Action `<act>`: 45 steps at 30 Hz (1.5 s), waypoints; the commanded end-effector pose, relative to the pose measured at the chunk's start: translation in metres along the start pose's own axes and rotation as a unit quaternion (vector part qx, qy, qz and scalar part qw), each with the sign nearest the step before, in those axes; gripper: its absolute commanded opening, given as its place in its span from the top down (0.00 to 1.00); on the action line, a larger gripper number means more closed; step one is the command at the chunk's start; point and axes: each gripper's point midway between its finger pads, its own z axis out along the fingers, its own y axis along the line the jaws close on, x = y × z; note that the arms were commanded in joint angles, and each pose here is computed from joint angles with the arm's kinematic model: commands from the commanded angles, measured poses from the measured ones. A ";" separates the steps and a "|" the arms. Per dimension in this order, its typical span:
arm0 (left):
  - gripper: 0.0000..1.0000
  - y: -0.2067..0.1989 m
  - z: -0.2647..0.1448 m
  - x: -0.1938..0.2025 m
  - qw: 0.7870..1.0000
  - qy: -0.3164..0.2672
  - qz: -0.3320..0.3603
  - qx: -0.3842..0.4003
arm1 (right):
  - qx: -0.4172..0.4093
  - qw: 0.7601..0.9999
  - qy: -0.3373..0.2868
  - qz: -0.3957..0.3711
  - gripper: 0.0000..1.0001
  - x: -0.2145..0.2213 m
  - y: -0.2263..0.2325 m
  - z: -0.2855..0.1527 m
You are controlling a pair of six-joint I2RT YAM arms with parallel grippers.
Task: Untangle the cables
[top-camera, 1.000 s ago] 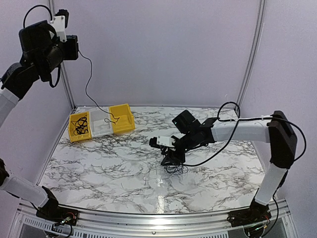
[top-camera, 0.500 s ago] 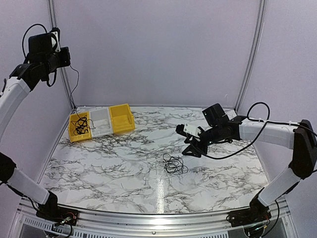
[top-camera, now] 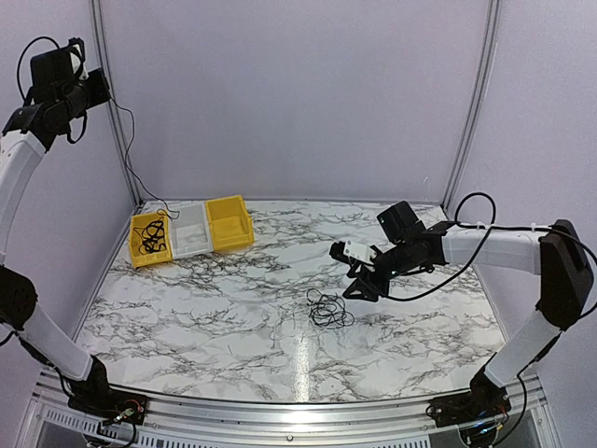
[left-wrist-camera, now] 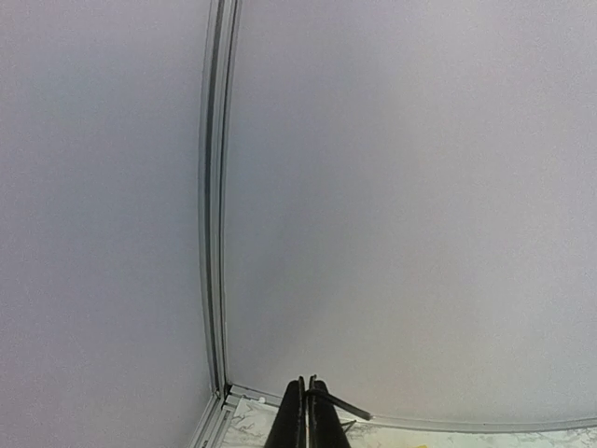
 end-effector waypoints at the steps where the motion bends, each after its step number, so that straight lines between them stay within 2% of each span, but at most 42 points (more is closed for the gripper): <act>1: 1.00 0.000 0.003 -0.003 1.000 0.001 -0.010 0.010 | 0.001 1.000 -0.002 -0.002 0.38 -0.002 -0.006 0.003; 8: 1.00 0.016 0.007 0.000 1.000 0.005 -0.013 -0.005 | -0.007 1.000 0.009 0.003 0.38 0.005 -0.005 0.010; 12: 1.00 0.039 0.017 0.014 0.999 0.021 -0.009 -0.032 | -0.012 1.000 0.016 0.004 0.38 0.009 -0.004 0.014; 22: 1.00 0.068 0.041 0.083 0.993 0.090 0.019 -0.074 | -0.017 1.000 0.022 0.003 0.38 0.013 -0.003 0.017; 31: 1.00 0.057 0.076 0.124 0.991 0.130 0.013 -0.040 | -0.023 0.999 0.031 0.006 0.38 0.018 -0.002 0.021; 38: 1.00 0.054 0.088 0.181 0.985 0.172 0.002 -0.020 | -0.028 0.999 0.038 0.007 0.38 0.022 0.000 0.024; 45: 1.00 0.056 0.082 0.248 0.975 0.223 -0.016 -0.009 | -0.035 0.998 0.048 0.008 0.38 0.028 0.001 0.029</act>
